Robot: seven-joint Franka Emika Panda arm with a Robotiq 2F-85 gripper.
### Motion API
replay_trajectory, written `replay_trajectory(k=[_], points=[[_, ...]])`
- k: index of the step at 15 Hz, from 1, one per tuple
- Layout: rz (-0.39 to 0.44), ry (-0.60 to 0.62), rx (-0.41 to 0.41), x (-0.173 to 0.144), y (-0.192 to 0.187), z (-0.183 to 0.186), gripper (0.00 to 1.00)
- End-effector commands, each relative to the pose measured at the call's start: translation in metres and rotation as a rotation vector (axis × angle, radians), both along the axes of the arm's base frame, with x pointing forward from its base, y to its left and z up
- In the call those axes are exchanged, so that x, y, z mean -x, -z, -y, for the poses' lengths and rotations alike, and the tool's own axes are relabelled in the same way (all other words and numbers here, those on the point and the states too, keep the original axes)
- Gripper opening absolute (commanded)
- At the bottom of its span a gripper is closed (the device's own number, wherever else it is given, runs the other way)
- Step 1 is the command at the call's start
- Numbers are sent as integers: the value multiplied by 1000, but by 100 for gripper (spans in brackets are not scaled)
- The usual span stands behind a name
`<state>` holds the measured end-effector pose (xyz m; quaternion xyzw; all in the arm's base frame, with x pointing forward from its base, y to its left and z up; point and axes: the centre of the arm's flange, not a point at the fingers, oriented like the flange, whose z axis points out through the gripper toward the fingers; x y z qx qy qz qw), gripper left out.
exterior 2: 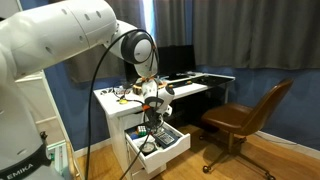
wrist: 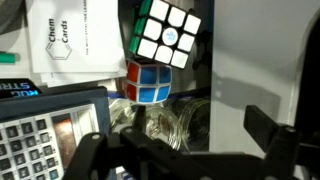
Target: Open the top desktop drawer
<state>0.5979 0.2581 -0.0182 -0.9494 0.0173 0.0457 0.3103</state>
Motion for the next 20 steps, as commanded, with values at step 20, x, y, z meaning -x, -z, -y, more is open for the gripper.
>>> replay_trajectory(k=[20], points=[[10,-106,-308,15,9,-11,100]])
